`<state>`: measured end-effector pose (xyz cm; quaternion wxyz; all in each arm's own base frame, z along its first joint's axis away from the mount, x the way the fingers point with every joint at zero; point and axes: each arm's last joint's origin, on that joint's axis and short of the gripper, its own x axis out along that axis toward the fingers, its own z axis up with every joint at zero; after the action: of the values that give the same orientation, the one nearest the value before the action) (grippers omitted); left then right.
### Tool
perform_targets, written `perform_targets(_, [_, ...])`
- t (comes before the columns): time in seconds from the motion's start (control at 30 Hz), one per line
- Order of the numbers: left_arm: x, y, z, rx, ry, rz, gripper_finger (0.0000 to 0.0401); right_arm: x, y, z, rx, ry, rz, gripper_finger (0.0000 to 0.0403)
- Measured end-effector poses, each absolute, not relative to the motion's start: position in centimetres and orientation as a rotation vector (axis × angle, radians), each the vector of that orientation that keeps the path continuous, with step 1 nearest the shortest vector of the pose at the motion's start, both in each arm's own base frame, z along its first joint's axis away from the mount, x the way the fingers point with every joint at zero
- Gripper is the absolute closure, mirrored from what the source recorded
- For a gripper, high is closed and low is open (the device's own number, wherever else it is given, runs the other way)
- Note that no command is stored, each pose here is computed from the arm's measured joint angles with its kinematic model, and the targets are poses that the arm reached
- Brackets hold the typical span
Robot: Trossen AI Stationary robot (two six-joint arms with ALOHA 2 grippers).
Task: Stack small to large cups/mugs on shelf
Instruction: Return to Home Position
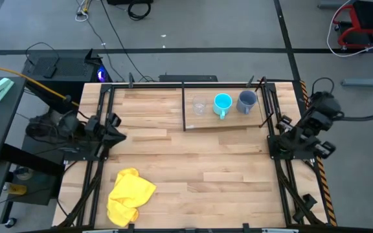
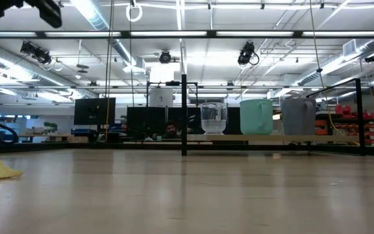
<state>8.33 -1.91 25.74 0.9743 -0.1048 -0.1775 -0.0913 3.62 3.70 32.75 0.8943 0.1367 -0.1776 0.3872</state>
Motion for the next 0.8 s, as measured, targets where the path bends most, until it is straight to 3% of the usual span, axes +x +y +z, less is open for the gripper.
perform_targets(0.43, [8.2, -1.9, 22.2, -0.212, -0.369, -0.184, 0.0366, 6.2, 5.8, 26.2, 0.257, -0.379, 0.739, 0.0329])
perform_targets(0.8, [8.9, -1.9, 20.0, -0.202, -0.343, -0.170, 0.0377, 8.3, 5.0, 21.8, 0.236, -0.357, 0.545, 0.0329])
